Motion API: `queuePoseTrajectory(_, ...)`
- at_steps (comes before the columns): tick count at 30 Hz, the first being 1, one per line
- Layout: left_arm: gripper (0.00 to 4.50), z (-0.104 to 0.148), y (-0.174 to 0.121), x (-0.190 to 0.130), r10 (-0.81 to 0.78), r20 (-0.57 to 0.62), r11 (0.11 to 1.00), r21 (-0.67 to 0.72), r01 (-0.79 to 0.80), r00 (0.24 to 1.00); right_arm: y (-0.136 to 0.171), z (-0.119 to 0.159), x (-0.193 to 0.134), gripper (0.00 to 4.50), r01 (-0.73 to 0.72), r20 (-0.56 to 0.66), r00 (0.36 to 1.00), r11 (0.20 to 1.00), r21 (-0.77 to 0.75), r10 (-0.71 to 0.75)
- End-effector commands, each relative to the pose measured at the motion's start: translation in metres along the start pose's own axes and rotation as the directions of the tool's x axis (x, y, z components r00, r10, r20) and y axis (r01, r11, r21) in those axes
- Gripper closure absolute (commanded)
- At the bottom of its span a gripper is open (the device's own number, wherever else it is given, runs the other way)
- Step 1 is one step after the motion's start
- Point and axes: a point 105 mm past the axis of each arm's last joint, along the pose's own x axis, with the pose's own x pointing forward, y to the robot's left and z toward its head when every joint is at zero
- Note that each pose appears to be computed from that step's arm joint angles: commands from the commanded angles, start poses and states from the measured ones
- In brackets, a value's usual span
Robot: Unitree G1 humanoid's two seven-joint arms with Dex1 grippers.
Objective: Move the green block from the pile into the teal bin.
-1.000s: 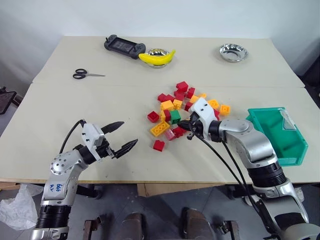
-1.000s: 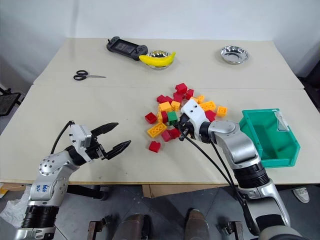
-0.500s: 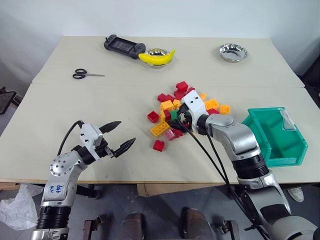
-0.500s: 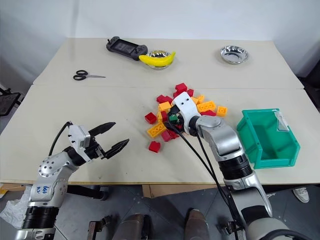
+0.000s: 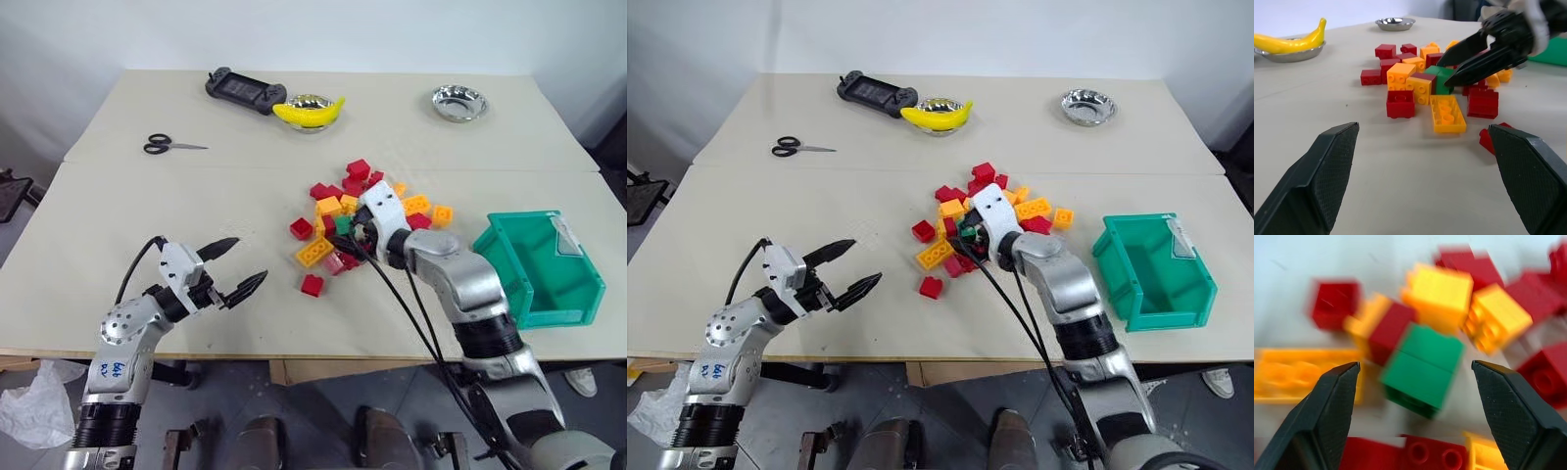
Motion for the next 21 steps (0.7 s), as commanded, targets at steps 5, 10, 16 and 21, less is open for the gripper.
queuePoseTrajectory(5, 0.00, 0.006, 0.000, 0.003, -0.021, 0.028, 1.000, 0.014, 0.020, 0.999, -0.016, 0.003, -0.087, 0.67, 0.015, 0.253, 0.967, 0.991, -0.137, 0.021)
queuePoseTrajectory(10, 0.00, 0.006, -0.001, 0.008, -0.050, 0.033, 0.999, 0.009, 0.049, 0.998, -0.017, -0.028, -0.137, 0.11, -0.037, 0.207, 0.978, 0.999, 0.006, 0.035)
queuePoseTrajectory(16, 0.00, 0.007, 0.001, 0.010, -0.071, 0.031, 0.997, 0.013, 0.071, 0.997, -0.016, -0.024, -0.131, 0.05, -0.021, 0.226, 0.974, 0.999, 0.033, 0.013)
queuePoseTrajectory(21, 0.00, 0.009, 0.003, 0.014, -0.080, 0.035, 0.997, 0.022, 0.079, 0.996, -0.007, -0.010, -0.089, 0.05, -0.022, 0.176, 0.984, 0.999, 0.034, 0.015)
